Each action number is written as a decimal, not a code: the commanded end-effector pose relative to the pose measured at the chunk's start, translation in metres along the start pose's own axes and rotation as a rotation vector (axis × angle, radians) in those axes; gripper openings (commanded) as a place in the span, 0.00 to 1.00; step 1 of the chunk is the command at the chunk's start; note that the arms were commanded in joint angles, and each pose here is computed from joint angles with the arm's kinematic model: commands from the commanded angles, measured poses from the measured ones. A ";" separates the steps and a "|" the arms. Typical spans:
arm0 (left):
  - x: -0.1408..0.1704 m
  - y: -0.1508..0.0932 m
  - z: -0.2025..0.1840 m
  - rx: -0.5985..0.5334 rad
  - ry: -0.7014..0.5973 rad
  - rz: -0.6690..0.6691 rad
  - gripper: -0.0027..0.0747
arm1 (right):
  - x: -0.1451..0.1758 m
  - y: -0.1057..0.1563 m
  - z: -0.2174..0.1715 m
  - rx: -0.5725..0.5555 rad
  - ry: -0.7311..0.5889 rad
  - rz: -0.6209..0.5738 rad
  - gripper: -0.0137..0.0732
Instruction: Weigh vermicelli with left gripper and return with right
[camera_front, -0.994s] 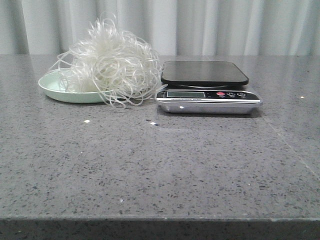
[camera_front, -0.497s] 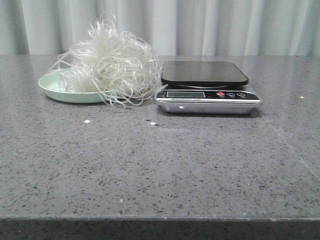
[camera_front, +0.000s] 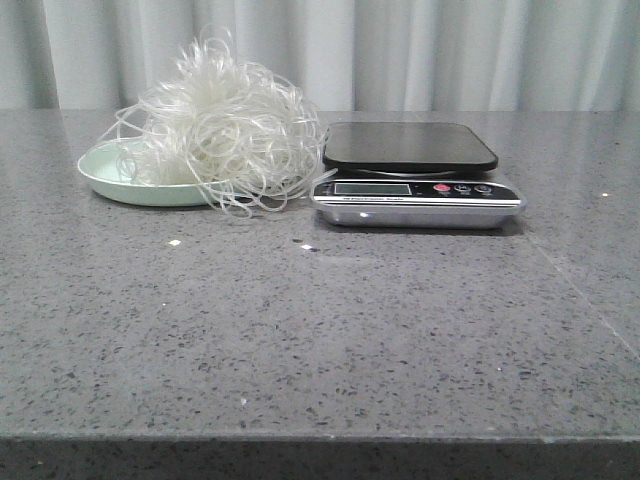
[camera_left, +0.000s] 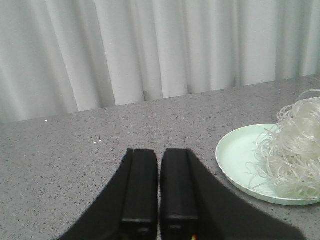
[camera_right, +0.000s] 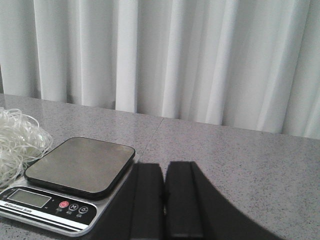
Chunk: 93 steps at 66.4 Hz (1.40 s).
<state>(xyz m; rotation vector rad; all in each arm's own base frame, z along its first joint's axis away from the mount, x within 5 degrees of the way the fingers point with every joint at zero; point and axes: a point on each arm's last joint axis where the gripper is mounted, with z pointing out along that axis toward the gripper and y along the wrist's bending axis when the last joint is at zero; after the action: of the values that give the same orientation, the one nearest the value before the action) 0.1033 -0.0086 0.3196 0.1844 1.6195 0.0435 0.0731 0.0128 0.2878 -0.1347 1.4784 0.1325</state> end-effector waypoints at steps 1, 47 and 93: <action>-0.017 0.003 -0.002 -0.026 -0.109 -0.014 0.21 | -0.015 -0.002 0.000 0.019 -0.092 -0.003 0.33; 0.017 -0.001 -0.032 -0.041 -0.179 -0.021 0.21 | -0.015 -0.002 0.000 0.019 -0.092 -0.003 0.33; 0.116 -0.016 -0.042 -0.024 -0.085 -0.081 0.21 | -0.015 -0.002 0.000 0.019 -0.091 -0.003 0.33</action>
<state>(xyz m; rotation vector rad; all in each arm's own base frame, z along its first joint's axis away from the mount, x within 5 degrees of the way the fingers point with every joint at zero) 0.0560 -0.0041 0.1988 0.1278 1.6252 0.0099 0.0732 0.0128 0.2872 -0.1331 1.4803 0.1343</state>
